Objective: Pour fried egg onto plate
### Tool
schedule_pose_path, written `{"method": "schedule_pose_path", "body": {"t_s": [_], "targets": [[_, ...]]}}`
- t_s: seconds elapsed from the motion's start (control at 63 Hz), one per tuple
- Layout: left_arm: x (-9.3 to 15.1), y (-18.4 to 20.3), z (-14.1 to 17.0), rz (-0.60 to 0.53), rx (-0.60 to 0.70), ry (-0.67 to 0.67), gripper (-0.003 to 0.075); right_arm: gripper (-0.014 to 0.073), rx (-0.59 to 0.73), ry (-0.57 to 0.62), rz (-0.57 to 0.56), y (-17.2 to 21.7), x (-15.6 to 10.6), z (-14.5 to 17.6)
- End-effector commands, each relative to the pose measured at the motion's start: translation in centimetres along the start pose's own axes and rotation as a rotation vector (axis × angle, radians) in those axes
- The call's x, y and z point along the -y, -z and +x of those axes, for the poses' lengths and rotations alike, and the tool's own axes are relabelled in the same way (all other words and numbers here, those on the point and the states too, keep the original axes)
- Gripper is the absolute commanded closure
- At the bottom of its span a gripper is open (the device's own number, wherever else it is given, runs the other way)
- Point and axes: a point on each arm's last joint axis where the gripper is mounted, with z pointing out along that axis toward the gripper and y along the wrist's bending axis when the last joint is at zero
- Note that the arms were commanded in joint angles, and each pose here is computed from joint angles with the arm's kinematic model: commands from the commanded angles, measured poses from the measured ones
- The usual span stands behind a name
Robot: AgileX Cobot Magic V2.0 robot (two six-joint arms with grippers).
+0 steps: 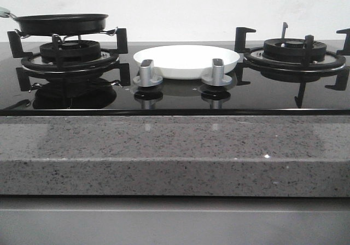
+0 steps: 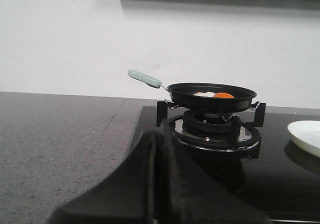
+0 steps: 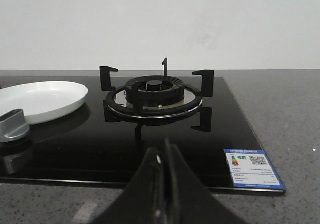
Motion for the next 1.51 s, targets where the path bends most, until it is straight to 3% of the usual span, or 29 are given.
{"method": "schedule_pose_path", "body": {"t_s": [0.0,0.904,1.063,1.491], "targets": [[0.0,0.2,-0.6,0.005,0.088,0.018,0.0741,0.0713,0.094,0.010,-0.008,0.2,-0.1,-0.9],[0.0,0.2,-0.8,0.006,0.105,0.011,0.0741,0.0713,0.115,0.010,-0.010,0.2,-0.1,-1.2],[0.2,0.3,-2.6,0.010,0.126,0.021,0.0741,0.0713,0.109,0.010,-0.010,0.5,-0.2,-3.1],[0.9,-0.6,-12.9,0.003,-0.116,0.020,0.0741,0.0713,-0.041,0.018,0.000,0.1,-1.0,-13.1]]}}
